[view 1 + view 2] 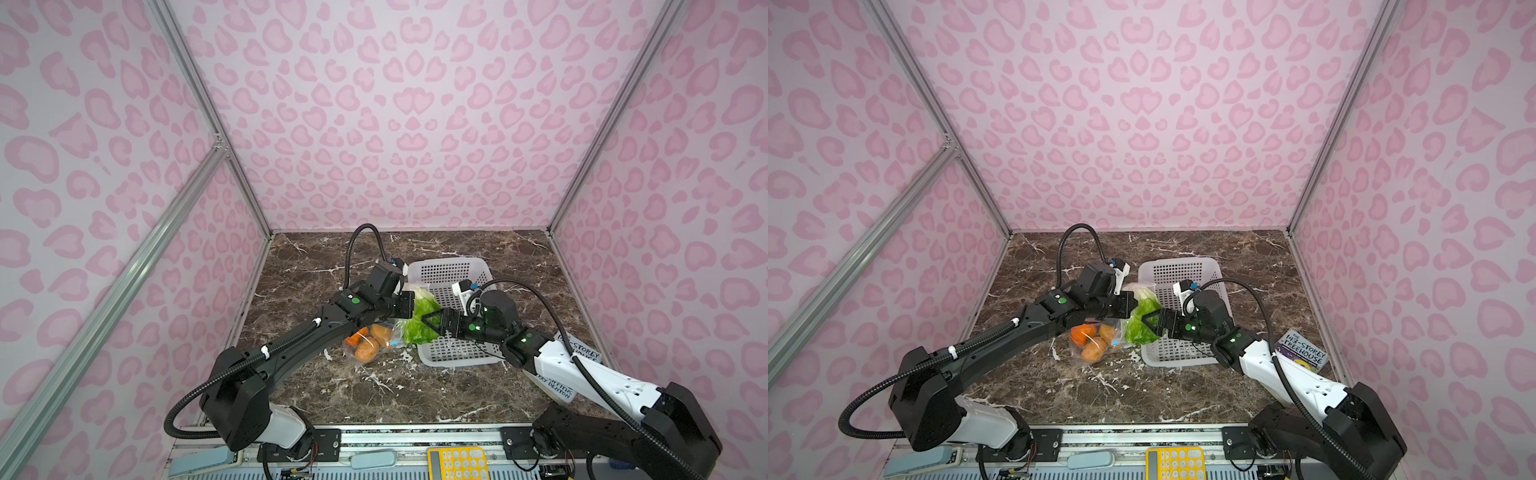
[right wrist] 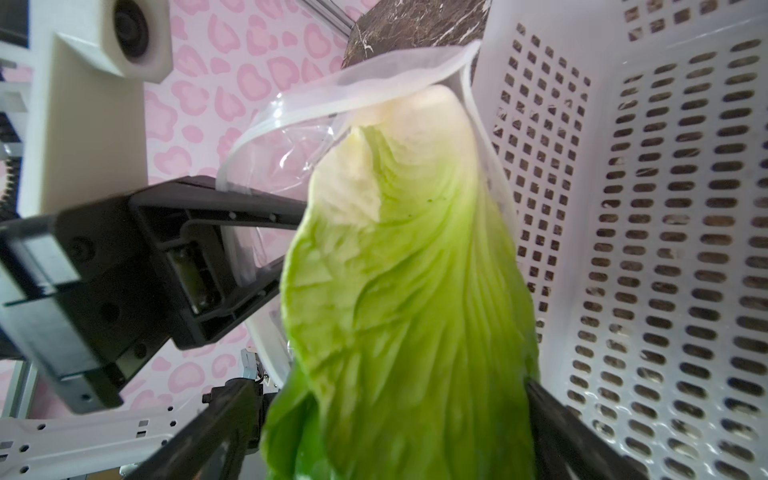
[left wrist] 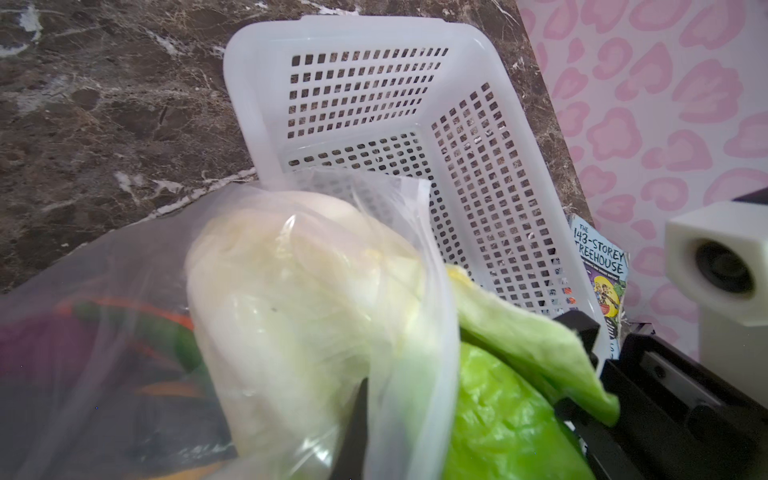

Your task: Place the food in the zip-top bag and seal the zipper

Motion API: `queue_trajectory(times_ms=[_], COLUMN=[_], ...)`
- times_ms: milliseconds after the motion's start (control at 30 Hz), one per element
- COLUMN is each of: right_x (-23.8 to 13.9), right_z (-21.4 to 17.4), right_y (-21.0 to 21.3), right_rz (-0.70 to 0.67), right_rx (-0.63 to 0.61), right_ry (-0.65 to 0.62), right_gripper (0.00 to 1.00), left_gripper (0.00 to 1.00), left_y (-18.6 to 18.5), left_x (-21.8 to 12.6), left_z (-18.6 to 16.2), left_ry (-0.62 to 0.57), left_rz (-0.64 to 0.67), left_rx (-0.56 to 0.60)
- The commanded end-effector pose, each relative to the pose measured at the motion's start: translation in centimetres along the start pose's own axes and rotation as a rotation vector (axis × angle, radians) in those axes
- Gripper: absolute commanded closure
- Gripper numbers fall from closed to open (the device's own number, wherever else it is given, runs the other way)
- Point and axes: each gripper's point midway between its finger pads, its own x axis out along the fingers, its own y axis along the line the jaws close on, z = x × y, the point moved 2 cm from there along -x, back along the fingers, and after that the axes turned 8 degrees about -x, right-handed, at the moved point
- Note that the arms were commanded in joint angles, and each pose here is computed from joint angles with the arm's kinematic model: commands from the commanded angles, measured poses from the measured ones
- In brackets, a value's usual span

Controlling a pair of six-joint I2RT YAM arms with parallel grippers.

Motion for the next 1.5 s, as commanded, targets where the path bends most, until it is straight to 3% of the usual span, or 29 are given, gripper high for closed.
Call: queue_trajectory(times_ms=[0,267,333,467,533,600,733,767,933,1167,1300,1467], right_x=[0.6,0.9,0.8,0.8,1.0,1.4,2.5,2.7,3.0,1.0,-0.6,-1.6], right_z=[1.7,1.9,1.8,2.1,2.3,2.5,2.7,2.6,3.1,4.4,4.5,4.0], right_y=[1.7,1.0,0.6,0.3,0.2,0.3,0.3,0.2,0.5,3.7,5.5,7.2], right_rz=[0.046,-0.026,-0.046,-0.079,-0.087,-0.084,-0.081,-0.085,-0.084,-0.046,-0.044,-0.006], right_rx=[-0.05,-0.077,-0.076,-0.09,-0.101,-0.111,-0.121,-0.123,-0.146,-0.332,-0.429,-0.451], right_ry=[-0.056,-0.032,-0.034,-0.037,-0.037,-0.033,-0.025,-0.022,-0.033,0.013,0.102,0.203], right_gripper=[0.06,0.47,0.53,0.55,0.45,0.28,0.21,0.22,0.48,0.68,0.7,0.71], left_gripper=[0.97,0.97,0.97,0.97,0.97,0.97,0.97,0.97,0.97,0.97,0.97,0.97], left_y=[0.1,-0.5,-0.7,-1.3,-1.7,-1.9,-1.8,-1.9,-2.6,-4.0,-4.2,-4.2], left_x=[0.0,-1.2,-1.5,-2.3,-2.6,-2.7,-2.2,-2.0,-2.4,-5.3,-6.8,-7.9], left_z=[-0.4,0.1,0.3,0.5,0.6,0.6,0.2,0.1,0.1,1.2,1.9,2.4], left_ry=[0.022,0.004,-0.002,-0.008,-0.009,-0.007,0.013,0.02,0.038,0.007,-0.027,-0.066], left_rz=[0.007,-0.008,-0.014,-0.04,-0.056,-0.065,-0.074,-0.078,-0.108,-0.135,-0.145,-0.138], left_rx=[-0.01,-0.005,-0.005,-0.003,-0.003,-0.003,-0.014,-0.015,0.005,0.098,0.134,0.197])
